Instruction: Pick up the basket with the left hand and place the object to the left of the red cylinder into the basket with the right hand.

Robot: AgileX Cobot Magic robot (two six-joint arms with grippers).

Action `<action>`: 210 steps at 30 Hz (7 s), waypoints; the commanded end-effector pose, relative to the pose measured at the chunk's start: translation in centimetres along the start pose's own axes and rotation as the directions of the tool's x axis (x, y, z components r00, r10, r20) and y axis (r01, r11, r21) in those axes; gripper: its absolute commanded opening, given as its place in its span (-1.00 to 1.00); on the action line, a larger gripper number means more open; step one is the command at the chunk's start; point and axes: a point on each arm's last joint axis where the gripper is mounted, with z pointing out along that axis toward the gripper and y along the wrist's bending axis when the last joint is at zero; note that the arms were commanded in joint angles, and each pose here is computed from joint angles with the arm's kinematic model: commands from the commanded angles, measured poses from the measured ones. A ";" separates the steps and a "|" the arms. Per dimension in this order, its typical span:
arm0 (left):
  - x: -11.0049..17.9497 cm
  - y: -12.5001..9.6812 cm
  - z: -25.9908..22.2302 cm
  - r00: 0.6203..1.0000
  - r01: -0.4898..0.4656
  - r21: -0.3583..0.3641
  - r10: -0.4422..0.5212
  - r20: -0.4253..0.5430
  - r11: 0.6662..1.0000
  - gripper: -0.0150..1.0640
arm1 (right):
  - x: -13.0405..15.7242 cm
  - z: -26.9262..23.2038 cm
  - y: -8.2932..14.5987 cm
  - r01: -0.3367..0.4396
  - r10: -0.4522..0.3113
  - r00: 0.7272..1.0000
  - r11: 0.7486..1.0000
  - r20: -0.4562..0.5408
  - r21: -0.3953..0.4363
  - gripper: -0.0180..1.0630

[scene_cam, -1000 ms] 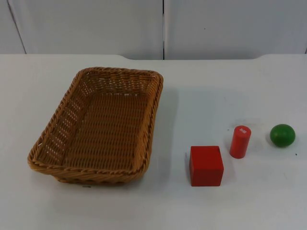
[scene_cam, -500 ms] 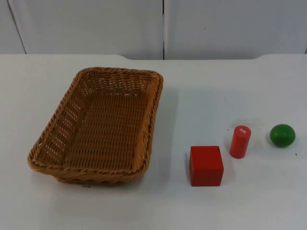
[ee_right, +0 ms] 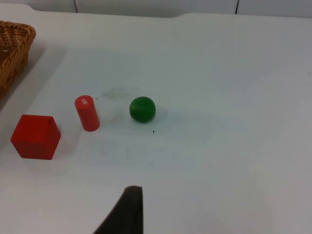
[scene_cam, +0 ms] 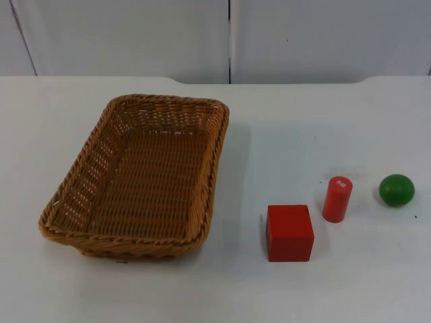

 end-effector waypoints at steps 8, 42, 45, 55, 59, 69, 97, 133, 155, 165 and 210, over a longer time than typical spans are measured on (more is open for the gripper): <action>-2.8 -0.5 3.1 0.999 0.021 0.053 -0.020 -0.027 0.998 0.97 | -0.1 0.0 0.0 0.003 -0.003 1.000 1.000 0.012 0.001 0.98; -7.3 -1.2 19.7 0.959 -0.042 0.162 0.085 -0.269 0.986 0.97 | -0.1 0.0 -0.1 -0.011 0.011 1.000 1.000 0.012 0.007 0.98; -7.1 -1.2 21.1 0.948 -0.034 0.168 0.085 -0.307 0.985 0.97 | -0.1 0.0 -0.2 -0.017 0.016 1.000 1.000 0.012 0.020 0.98; -8.0 -1.4 24.2 0.907 -0.002 0.188 0.081 -0.413 0.982 0.90 | -0.1 -0.1 -0.2 -0.028 0.028 1.000 0.999 0.012 0.027 0.98; -7.9 -2.0 24.0 0.901 0.066 0.221 0.037 -0.433 0.973 0.90 | -0.1 -0.1 -0.2 -0.028 0.028 1.000 0.999 0.012 0.027 0.98; -7.2 -4.7 25.4 0.901 0.023 0.286 0.104 -0.421 0.958 0.90 | -0.1 -0.1 -0.2 -0.028 0.028 1.000 0.999 0.012 0.027 0.98; -0.3 -2.9 35.3 0.772 0.111 0.244 0.071 -0.631 0.963 0.90 | -0.1 -0.1 -0.2 -0.028 0.028 1.000 0.999 0.012 0.027 0.98; 3.9 -3.2 41.7 0.635 0.138 0.274 0.127 -0.762 0.952 0.41 | -0.1 -0.1 -0.2 -0.028 0.028 1.000 0.999 0.012 0.027 0.98; 2.9 -3.8 40.5 0.592 0.258 0.234 0.038 -0.805 0.937 -0.98 | -0.1 -0.1 -0.2 -0.028 0.028 1.000 0.999 0.012 0.027 0.98; -1.6 -4.1 36.7 0.615 0.285 0.262 0.034 -0.788 0.922 -0.98 | -0.1 -0.1 -0.2 -0.028 0.028 1.000 0.999 0.012 0.027 0.98; -2.2 -2.6 18.3 0.650 0.342 0.280 -0.011 -0.760 0.897 -0.98 | -0.1 0.0 -0.2 -0.024 0.023 1.000 0.999 0.012 0.021 0.98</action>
